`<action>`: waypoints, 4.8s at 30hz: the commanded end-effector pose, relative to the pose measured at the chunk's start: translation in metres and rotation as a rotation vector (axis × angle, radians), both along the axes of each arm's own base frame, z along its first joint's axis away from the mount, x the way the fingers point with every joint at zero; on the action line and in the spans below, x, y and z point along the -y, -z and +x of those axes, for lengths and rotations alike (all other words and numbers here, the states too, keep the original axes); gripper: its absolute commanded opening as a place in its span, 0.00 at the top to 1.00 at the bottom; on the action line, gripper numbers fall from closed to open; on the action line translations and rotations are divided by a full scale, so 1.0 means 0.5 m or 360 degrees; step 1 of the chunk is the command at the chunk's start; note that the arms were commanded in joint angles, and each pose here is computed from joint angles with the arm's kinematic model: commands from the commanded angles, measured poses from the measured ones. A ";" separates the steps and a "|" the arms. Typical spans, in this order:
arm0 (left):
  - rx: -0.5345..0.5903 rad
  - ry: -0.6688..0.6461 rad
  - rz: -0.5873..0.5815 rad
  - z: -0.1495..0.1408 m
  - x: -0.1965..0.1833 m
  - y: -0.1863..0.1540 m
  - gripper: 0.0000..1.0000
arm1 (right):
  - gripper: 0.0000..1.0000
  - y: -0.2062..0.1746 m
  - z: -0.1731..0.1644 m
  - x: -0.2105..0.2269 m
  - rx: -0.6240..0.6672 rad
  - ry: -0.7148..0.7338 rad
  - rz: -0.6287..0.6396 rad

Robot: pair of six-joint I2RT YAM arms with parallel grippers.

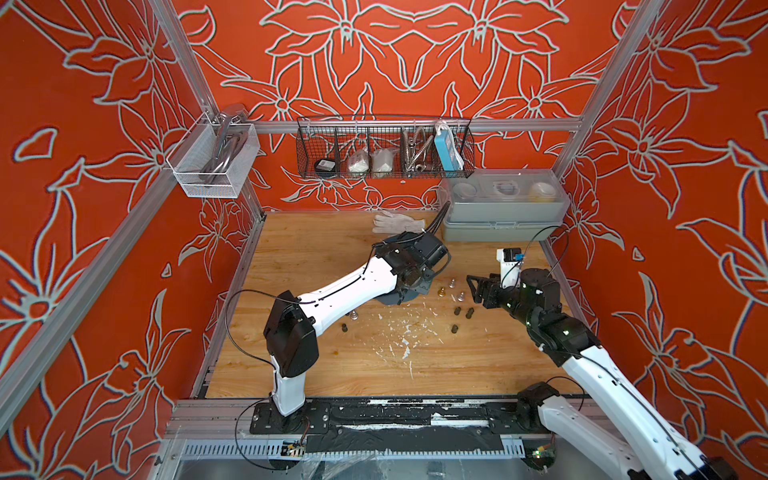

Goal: Put the chess pieces into the storage box
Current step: Place the storage box at the center of the board, then adjust the storage box at the center of the board, then pick up the chess piece at the center of the board.

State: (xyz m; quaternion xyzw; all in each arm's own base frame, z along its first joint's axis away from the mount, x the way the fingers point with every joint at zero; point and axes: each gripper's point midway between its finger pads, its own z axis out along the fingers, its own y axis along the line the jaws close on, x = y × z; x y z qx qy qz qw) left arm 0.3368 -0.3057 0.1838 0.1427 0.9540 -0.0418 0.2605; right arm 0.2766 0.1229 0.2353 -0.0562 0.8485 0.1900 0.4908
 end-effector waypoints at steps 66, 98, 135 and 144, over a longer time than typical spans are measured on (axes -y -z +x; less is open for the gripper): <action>0.0296 -0.0525 -0.0717 -0.167 -0.392 0.010 0.38 | 0.65 0.319 0.209 -0.266 -0.1044 -0.0240 -0.0667; 0.0251 -0.0583 -0.0696 -0.147 -0.389 0.056 0.38 | 1.00 0.316 0.111 -0.233 -0.1068 0.0093 -0.0306; -0.0199 -0.0742 -0.0308 0.140 -0.433 0.110 0.51 | 0.49 0.082 0.023 -0.227 -0.0004 -0.0516 -0.0208; -0.0346 -0.0760 -0.0146 0.148 -0.445 0.181 0.60 | 0.49 0.112 -0.006 -0.252 0.0132 -0.0645 -0.0252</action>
